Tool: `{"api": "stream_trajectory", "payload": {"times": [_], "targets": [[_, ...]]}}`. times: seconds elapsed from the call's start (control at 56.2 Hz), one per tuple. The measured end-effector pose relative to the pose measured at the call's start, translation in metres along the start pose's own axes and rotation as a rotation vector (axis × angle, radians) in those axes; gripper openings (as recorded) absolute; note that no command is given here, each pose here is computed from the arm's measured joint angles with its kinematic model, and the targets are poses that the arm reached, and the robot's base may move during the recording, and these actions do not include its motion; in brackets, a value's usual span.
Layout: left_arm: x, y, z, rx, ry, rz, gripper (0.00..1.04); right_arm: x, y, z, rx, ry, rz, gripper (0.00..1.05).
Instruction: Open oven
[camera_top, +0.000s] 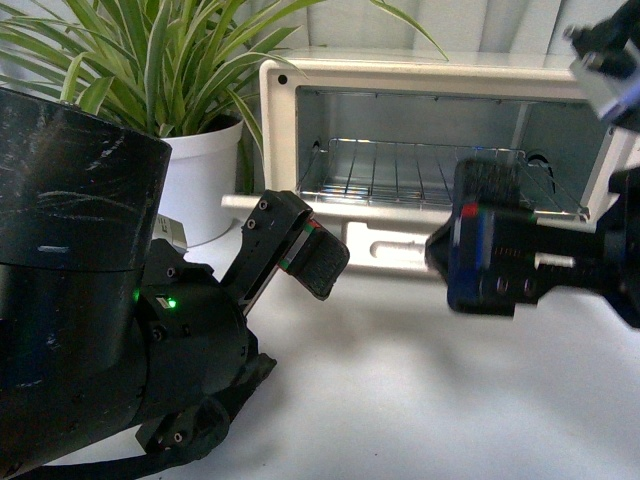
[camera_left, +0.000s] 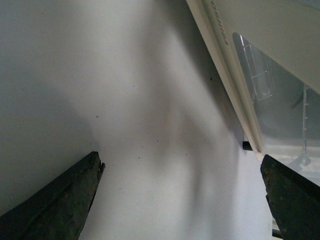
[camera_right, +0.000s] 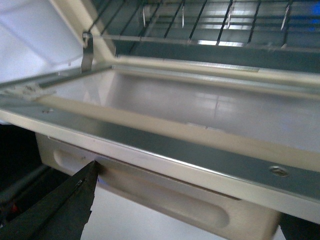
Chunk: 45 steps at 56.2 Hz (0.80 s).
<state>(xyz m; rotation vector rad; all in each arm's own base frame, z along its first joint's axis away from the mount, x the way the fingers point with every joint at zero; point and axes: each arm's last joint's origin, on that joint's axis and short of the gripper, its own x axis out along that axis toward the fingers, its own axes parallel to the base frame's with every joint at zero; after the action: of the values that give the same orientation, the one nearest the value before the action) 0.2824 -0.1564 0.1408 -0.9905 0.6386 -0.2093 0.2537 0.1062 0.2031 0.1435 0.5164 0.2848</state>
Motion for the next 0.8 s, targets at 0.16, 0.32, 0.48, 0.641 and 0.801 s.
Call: {"api": "stream_trajectory", "payload": {"times": [0.16, 0.32, 0.48, 0.641, 0.801], "targets": [[-0.001, 0.001, 0.000, 0.009, 0.004, 0.000, 0.98, -0.003, 0.000, -0.003, -0.003, 0.005, 0.005, 0.95], [-0.002, 0.001, 0.000, 0.008, 0.002, 0.000, 0.98, -0.013, -0.001, 0.001, 0.006, -0.010, -0.011, 0.95], [-0.002, 0.002, 0.000, 0.005, 0.000, 0.001, 0.98, -0.032, -0.004, 0.008, 0.046, -0.049, -0.016, 0.95], [-0.003, 0.003, 0.000, 0.004, -0.001, 0.000, 0.98, -0.058, -0.004, 0.018, 0.061, -0.118, 0.020, 0.95], [-0.006, 0.006, -0.001, 0.019, 0.000, 0.004, 0.98, -0.079, -0.009, 0.018, 0.070, -0.162, 0.036, 0.95]]}}
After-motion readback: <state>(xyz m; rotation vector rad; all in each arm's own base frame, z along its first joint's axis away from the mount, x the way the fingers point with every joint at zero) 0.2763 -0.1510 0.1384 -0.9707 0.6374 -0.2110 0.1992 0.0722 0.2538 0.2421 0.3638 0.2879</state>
